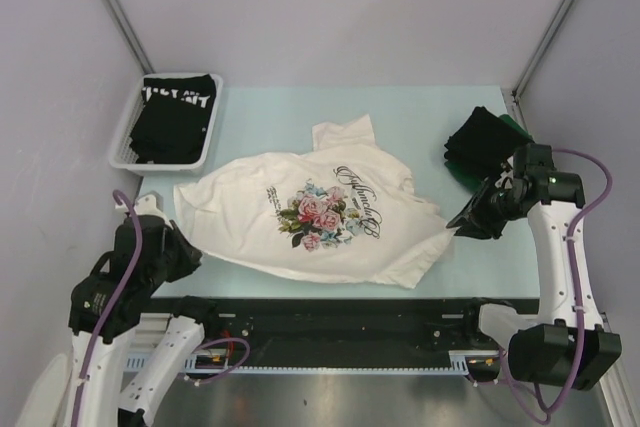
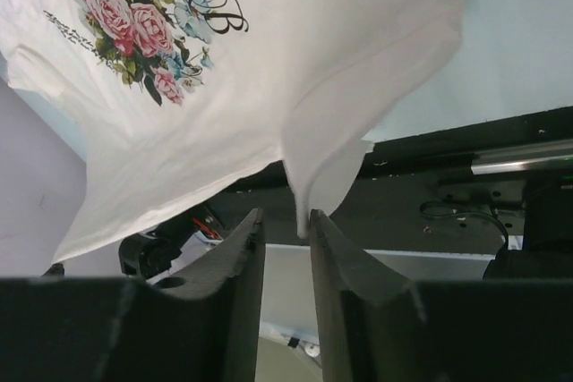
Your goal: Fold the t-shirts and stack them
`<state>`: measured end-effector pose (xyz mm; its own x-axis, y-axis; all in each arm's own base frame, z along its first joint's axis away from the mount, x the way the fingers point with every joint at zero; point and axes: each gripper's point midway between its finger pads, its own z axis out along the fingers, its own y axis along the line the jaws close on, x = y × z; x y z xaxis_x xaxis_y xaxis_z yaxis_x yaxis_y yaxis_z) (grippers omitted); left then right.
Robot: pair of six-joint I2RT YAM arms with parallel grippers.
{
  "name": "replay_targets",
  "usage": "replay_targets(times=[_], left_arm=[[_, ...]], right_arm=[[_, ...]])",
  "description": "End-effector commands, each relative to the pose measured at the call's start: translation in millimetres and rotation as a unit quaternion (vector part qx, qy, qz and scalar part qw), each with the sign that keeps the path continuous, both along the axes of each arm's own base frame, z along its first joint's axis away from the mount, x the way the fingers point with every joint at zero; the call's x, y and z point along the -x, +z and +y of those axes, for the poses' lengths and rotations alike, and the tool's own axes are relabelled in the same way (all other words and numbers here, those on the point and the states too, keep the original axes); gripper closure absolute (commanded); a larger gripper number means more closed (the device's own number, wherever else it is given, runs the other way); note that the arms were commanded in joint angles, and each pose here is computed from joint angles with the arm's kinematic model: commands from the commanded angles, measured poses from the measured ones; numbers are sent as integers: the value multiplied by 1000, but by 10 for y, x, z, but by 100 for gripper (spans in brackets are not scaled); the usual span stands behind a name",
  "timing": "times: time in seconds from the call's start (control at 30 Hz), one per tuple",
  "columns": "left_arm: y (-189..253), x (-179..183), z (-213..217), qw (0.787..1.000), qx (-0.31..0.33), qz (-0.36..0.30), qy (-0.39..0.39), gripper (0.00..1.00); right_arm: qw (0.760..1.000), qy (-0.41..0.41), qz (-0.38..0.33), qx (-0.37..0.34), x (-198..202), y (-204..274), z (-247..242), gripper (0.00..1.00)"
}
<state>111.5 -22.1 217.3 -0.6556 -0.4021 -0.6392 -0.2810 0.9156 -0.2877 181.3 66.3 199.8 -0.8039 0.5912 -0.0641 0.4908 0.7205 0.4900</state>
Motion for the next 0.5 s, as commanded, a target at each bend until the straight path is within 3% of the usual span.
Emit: replay_targets(times=[0.0, 0.2, 0.47], left_arm=[[184, 109, 142, 999, -43, 6, -5, 79], [479, -126, 257, 996, -86, -37, 2, 71], [517, -610, 184, 992, -86, -92, 10, 69]], right_arm=[[1000, 3, 5, -13, -48, -13, 17, 65], [995, -7, -97, 11, -512, 251, -66, 62], [969, 40, -244, 8, -1630, 345, 225, 63]])
